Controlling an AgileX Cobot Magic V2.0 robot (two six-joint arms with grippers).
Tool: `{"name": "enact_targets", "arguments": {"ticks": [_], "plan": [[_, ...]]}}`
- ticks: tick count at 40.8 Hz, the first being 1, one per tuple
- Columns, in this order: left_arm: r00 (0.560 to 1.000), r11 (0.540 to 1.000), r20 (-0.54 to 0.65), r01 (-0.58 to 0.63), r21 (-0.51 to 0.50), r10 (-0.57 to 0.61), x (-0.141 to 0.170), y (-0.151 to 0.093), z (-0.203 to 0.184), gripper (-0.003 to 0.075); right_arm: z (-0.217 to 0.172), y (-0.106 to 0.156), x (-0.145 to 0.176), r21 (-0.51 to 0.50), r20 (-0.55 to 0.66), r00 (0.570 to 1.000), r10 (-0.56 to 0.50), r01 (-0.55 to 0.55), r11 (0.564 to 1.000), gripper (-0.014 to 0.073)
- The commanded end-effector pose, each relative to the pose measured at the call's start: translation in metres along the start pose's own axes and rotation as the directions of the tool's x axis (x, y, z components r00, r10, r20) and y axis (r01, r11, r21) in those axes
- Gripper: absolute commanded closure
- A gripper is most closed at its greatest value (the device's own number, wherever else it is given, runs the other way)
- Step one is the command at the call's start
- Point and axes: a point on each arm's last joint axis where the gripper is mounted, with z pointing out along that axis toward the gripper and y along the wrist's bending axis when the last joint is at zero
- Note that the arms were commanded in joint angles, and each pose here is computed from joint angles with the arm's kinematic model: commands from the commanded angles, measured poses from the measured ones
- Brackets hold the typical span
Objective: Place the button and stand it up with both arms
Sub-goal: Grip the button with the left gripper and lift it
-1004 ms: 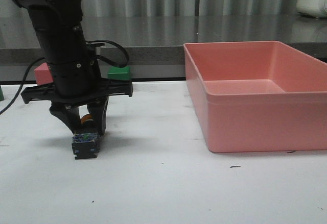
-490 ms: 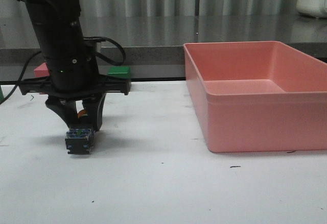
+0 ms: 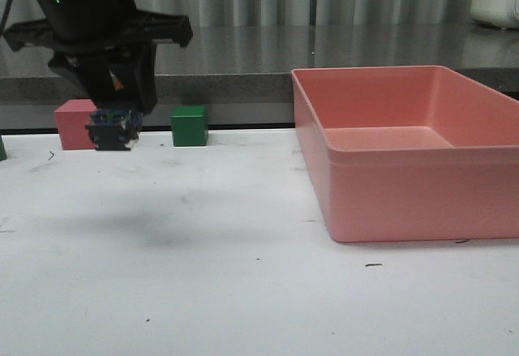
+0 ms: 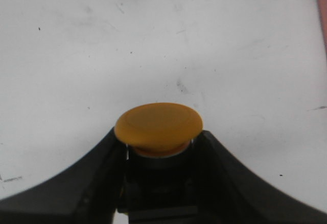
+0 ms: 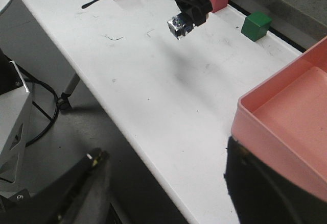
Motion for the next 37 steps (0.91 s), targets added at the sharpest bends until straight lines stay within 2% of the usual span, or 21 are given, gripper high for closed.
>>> {"name": "enact_targets", "arguments": {"ticks": [1,5,12,24,29,32,37], "plan": [[0.977,0.998,0.21,-0.05,0.045,0.04,-0.011,-0.001,-0.052,0.0479,-0.003,0.0,-0.01,0.001,0.074,0.997,-0.003,0.003,1.0,0.0097],[0.947,0.993,0.31,-0.104,0.053,0.083,-0.003,0.001,-0.07,0.0479,-0.003,0.0,-0.01,0.001,0.074,0.997,-0.003,0.003,1.0,0.0097],[0.899,0.981,0.406,-0.192,0.024,0.166,0.022,0.012,-0.083,0.0479,-0.003,0.0,-0.01,0.001,0.074,0.997,-0.003,0.003,1.0,0.0097],[0.857,0.993,0.502,-0.095,-0.071,0.118,0.056,0.07,-0.084,0.0479,-0.003,0.0,-0.01,0.001,0.074,0.997,-0.003,0.003,1.0,0.0097],[0.838,0.98,0.508,-0.157,-0.124,0.198,0.066,0.08,-0.078,0.0479,-0.003,0.0,-0.01,0.001,0.074,0.997,-0.003,0.003,1.0,0.0097],[0.835,0.981,0.515,-0.152,-0.119,0.192,0.069,0.081,-0.073,0.0479,-0.003,0.0,-0.01,0.001,0.074,0.997,-0.003,0.003,1.0,0.0097],[0.801,0.984,0.572,-0.132,-0.124,0.179,0.076,0.082,-0.063,0.0479,-0.003,0.0,-0.01,0.001,0.074,0.997,-0.003,0.003,1.0,0.0097]]}}
